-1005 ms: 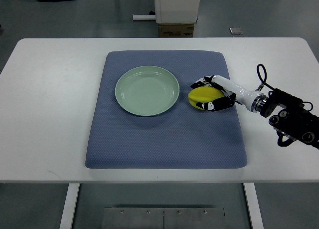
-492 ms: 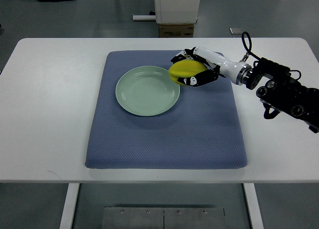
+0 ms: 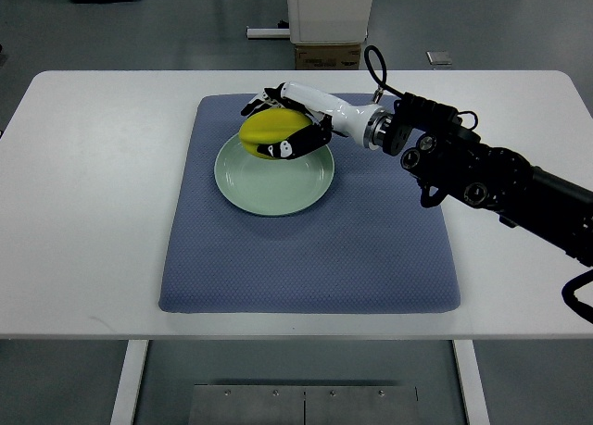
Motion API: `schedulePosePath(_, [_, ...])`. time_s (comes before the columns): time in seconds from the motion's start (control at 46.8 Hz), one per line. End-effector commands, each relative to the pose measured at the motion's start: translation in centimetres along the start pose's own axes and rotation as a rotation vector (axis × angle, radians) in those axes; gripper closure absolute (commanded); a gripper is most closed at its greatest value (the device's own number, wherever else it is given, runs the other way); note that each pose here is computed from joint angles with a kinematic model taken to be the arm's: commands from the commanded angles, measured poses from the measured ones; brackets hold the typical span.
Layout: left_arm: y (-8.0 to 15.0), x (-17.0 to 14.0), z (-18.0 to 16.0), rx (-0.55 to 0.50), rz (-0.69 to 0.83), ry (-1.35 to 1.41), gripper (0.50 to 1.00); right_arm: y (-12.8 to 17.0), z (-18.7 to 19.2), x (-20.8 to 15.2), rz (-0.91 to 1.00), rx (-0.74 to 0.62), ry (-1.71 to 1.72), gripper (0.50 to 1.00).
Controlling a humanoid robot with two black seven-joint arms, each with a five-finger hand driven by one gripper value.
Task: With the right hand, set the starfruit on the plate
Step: 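Lift the starfruit and carry it over the green plate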
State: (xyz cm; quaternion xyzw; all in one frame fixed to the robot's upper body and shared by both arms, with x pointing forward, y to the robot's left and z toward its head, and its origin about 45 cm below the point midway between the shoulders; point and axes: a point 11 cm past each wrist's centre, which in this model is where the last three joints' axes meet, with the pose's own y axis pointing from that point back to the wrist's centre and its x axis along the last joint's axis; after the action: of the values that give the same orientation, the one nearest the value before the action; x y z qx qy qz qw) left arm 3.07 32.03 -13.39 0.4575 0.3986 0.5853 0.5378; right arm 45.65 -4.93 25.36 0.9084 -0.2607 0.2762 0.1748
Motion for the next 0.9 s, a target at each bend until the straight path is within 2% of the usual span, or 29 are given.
schedulePosePath(0.0, [0.0,0.0,0.0,0.000,0.000,0.000,0.500,-0.1,0.3,-0.2,-0.006,-0.011,0.008,1.000])
schedulePosePath(0.278, [0.0,0.0,0.0,0.000,0.000,0.000,0.500,0.4,1.9,0.1,-0.003,-0.081,0.030,1.000])
schedulePosePath(0.876, [0.0,0.0,0.0,0.000,0.000,0.000,0.500,1.0,4.3,-2.3,-0.064,-0.166,0.049,1.000])
